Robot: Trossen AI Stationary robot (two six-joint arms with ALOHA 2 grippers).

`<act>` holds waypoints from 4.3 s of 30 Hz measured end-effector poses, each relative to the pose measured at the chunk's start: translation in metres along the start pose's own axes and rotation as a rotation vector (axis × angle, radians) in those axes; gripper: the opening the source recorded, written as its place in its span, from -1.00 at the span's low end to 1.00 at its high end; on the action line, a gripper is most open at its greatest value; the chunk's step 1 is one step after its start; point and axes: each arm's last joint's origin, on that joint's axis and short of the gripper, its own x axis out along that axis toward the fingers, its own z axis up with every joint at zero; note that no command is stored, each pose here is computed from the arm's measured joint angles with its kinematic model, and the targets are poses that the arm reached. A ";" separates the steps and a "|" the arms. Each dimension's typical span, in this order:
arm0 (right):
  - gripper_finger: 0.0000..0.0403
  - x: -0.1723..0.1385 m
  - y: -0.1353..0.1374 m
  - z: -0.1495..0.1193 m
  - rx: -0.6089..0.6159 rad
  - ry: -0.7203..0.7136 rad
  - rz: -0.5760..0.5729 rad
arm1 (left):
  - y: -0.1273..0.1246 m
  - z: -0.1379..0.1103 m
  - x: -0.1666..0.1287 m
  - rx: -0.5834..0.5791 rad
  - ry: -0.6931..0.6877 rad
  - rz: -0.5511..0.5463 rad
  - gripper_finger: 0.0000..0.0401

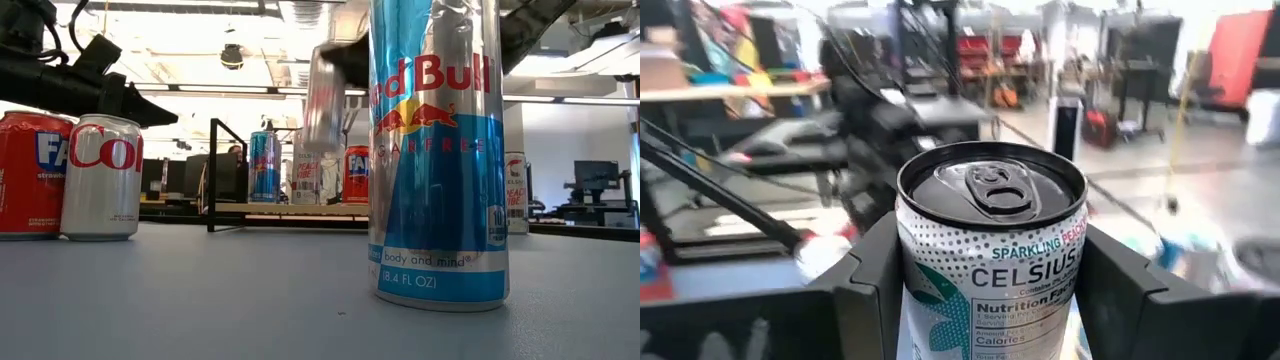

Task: Place canned beverage on shelf
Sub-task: Put the bottom white-pink soda can on the shelf aligned with the other white-pink soda can

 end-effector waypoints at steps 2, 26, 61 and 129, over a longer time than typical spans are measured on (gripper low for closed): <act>0.03 0.009 -0.009 -0.008 0.004 0.025 -0.021 | 0.000 0.000 0.000 0.000 0.000 0.000 0.20; 0.10 0.067 -0.068 -0.045 -0.063 0.196 -0.213 | 0.000 0.000 0.000 0.000 -0.001 -0.004 0.20; 0.73 0.038 -0.033 0.036 -0.114 0.079 -0.206 | 0.000 0.000 0.000 0.000 0.000 0.000 0.20; 0.65 0.038 0.049 0.026 -0.162 0.243 0.035 | 0.000 0.000 0.000 0.000 0.000 0.000 0.20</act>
